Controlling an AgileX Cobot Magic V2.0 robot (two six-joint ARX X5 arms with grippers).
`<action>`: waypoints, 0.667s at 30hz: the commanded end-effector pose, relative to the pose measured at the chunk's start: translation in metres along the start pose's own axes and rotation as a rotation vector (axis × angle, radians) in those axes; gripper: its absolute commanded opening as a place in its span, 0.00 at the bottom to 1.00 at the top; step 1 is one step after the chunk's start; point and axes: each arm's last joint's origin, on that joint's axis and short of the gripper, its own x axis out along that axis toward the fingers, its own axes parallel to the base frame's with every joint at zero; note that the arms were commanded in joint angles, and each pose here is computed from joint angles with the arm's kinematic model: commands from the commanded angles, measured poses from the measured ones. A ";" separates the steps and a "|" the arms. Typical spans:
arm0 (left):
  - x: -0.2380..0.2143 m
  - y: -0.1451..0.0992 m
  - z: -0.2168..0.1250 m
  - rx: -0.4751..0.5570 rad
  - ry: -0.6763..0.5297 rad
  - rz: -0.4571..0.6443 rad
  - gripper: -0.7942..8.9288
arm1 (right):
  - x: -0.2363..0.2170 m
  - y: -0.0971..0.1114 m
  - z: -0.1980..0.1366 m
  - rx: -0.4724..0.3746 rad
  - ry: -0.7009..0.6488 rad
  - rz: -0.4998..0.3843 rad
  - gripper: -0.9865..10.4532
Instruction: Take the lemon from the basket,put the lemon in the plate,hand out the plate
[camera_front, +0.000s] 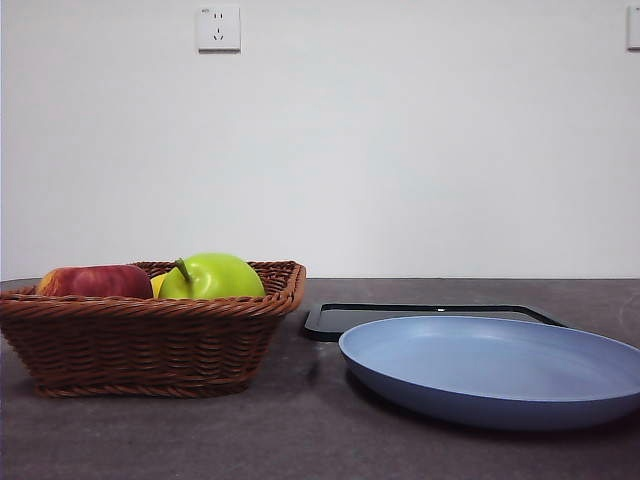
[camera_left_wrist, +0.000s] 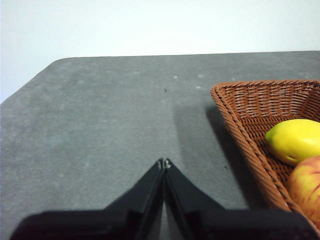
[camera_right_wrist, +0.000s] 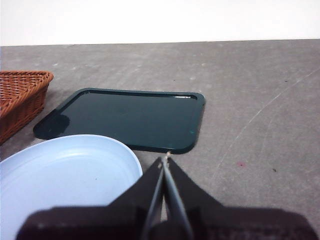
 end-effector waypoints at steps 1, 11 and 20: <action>0.001 -0.001 -0.002 -0.008 -0.007 -0.048 0.09 | 0.001 0.000 -0.001 0.069 -0.006 -0.001 0.09; -0.001 -0.011 0.001 -0.165 0.000 -0.391 0.09 | 0.001 0.000 -0.001 0.431 -0.013 0.004 0.09; -0.003 -0.013 0.008 -0.383 0.018 -0.465 0.09 | -0.004 0.001 0.012 0.491 -0.019 0.011 0.09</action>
